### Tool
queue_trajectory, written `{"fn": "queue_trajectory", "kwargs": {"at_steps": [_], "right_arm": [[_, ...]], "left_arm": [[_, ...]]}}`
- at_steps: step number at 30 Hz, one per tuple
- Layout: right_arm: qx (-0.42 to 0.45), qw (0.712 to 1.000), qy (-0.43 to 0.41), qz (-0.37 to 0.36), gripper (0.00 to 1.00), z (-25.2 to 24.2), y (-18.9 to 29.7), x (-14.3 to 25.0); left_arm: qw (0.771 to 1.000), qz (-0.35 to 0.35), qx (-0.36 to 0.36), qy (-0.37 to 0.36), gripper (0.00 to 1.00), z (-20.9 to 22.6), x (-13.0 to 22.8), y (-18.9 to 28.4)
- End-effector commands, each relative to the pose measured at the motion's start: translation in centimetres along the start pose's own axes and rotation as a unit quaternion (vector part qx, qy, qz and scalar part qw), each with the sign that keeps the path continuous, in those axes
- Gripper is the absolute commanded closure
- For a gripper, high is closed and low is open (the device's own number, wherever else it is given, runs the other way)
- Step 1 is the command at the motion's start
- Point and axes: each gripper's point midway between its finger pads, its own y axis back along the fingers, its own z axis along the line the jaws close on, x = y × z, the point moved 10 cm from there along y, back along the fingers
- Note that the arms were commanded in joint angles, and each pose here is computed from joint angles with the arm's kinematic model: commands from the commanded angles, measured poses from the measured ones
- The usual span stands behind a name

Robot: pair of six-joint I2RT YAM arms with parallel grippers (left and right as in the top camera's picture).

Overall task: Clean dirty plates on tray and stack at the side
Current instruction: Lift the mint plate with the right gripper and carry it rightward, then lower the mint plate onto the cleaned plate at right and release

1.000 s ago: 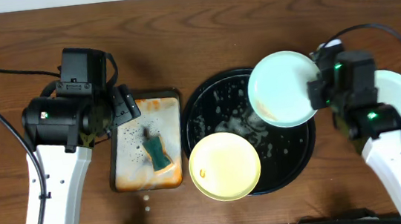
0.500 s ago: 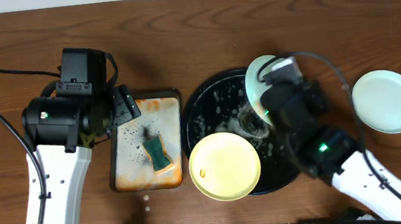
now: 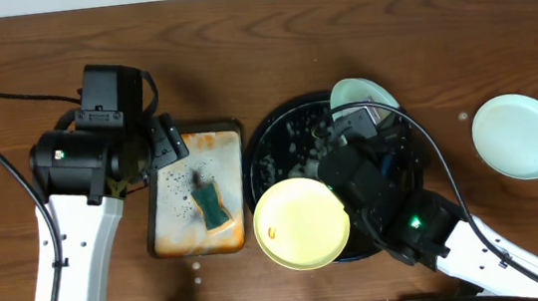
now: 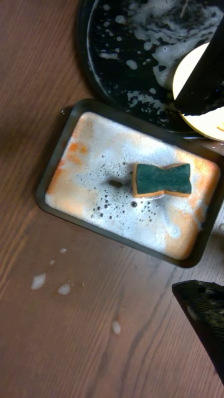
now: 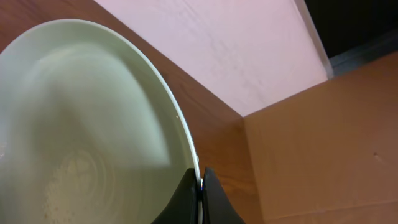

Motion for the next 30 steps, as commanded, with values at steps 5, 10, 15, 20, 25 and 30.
{"fn": "queue_trajectory", "kwargs": {"at_steps": [5, 10, 15, 20, 25, 30], "right_arm": [[0.025, 0.999, 0.02, -0.016, 0.99, -0.4, 1.1, -0.7], [0.031, 0.999, 0.02, -0.019, 0.99, -0.4, 1.4, -0.8], [0.031, 0.999, 0.021, -0.018, 0.99, -0.3, 1.4, -0.8], [0.031, 0.999, 0.028, -0.016, 0.99, 0.1, 1.2, -0.8], [0.031, 0.999, 0.034, -0.013, 0.99, 0.5, 1.0, -0.8], [0.031, 0.999, 0.031, -0.014, 0.99, 0.9, 0.9, -0.9]], "left_arm": [[1.0, -0.002, -0.001, -0.001, 0.14, 0.2, 0.0, 0.2], [1.0, -0.002, -0.001, -0.001, 0.14, 0.2, 0.0, 0.2], [1.0, -0.002, -0.001, -0.001, 0.14, 0.2, 0.0, 0.2], [1.0, -0.002, -0.001, -0.001, 0.14, 0.2, 0.0, 0.2], [1.0, -0.002, -0.001, -0.001, 0.14, 0.2, 0.0, 0.2], [1.0, -0.002, -0.001, -0.001, 0.14, 0.2, 0.0, 0.2]]}}
